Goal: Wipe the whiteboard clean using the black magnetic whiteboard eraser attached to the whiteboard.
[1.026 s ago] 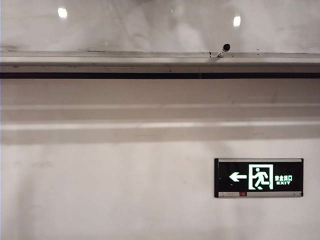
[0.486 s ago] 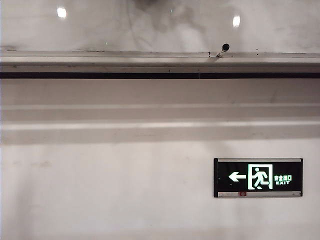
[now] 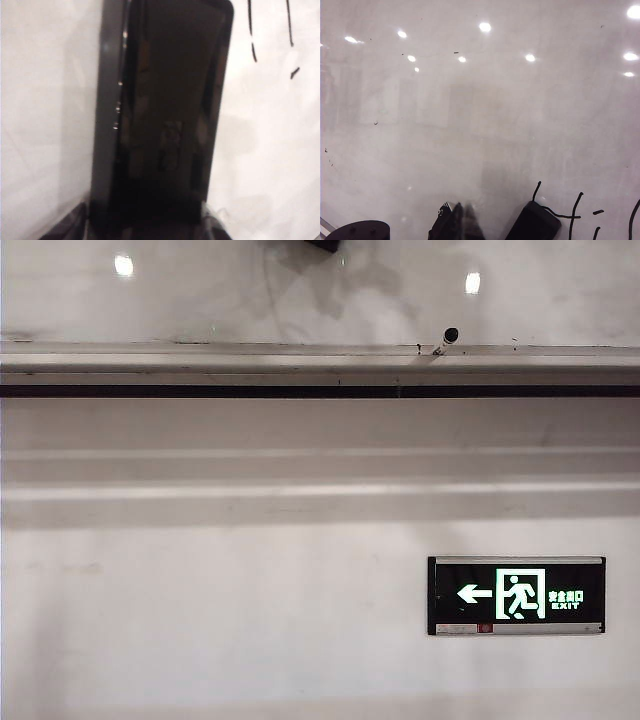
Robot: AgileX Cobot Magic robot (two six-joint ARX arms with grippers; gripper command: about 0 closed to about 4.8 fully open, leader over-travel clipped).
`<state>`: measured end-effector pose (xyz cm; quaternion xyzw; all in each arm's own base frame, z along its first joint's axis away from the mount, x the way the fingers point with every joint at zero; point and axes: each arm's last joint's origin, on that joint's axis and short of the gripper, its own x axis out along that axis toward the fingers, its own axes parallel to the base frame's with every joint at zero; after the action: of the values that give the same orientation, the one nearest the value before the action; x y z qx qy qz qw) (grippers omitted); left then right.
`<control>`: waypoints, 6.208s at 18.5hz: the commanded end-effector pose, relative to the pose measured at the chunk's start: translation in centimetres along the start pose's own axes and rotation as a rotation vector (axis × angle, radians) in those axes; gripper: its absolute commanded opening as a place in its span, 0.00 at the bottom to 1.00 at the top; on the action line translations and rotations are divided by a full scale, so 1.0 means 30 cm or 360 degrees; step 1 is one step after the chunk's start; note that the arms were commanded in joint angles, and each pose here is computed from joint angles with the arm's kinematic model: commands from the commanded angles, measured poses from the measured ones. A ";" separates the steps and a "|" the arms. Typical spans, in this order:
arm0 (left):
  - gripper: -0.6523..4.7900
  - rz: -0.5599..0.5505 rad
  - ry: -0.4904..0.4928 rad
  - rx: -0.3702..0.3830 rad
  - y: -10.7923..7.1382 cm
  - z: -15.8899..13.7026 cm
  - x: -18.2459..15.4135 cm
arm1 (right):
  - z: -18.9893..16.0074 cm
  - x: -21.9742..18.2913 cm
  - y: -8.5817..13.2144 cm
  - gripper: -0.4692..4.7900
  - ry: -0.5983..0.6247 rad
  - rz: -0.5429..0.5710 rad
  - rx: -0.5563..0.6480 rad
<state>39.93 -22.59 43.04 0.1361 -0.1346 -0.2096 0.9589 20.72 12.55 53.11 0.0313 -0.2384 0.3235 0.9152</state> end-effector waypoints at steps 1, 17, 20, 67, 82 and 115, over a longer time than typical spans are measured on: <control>0.66 0.0032 -0.0061 -0.0010 0.006 0.048 -0.018 | 0.017 -0.005 0.002 0.08 -0.0041 0.0001 -0.0005; 0.11 -0.0311 0.0417 -0.0285 0.145 0.480 -0.642 | -0.054 0.004 -0.010 0.08 0.0231 -0.0193 0.0078; 0.11 -0.0294 0.0399 -0.0287 0.179 0.531 -0.759 | -0.124 0.056 -0.019 0.08 0.0261 -0.0234 0.0115; 0.11 -0.0241 0.0183 -0.0300 0.208 0.592 -0.809 | -0.546 0.493 -0.038 0.94 0.0159 -0.0888 0.0257; 0.11 -0.0245 0.0184 -0.0324 0.207 0.592 -0.809 | -0.675 0.525 -0.030 0.69 0.0219 -0.0783 0.0257; 0.11 -0.0239 0.0161 -0.0326 0.209 0.597 -0.808 | -0.444 0.436 -0.380 0.09 0.1031 -0.0556 -0.0269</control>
<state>15.59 -10.26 56.37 0.0622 -0.0378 -0.2848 0.9558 40.42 12.16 51.79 -0.0874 -0.0308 0.0845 0.9921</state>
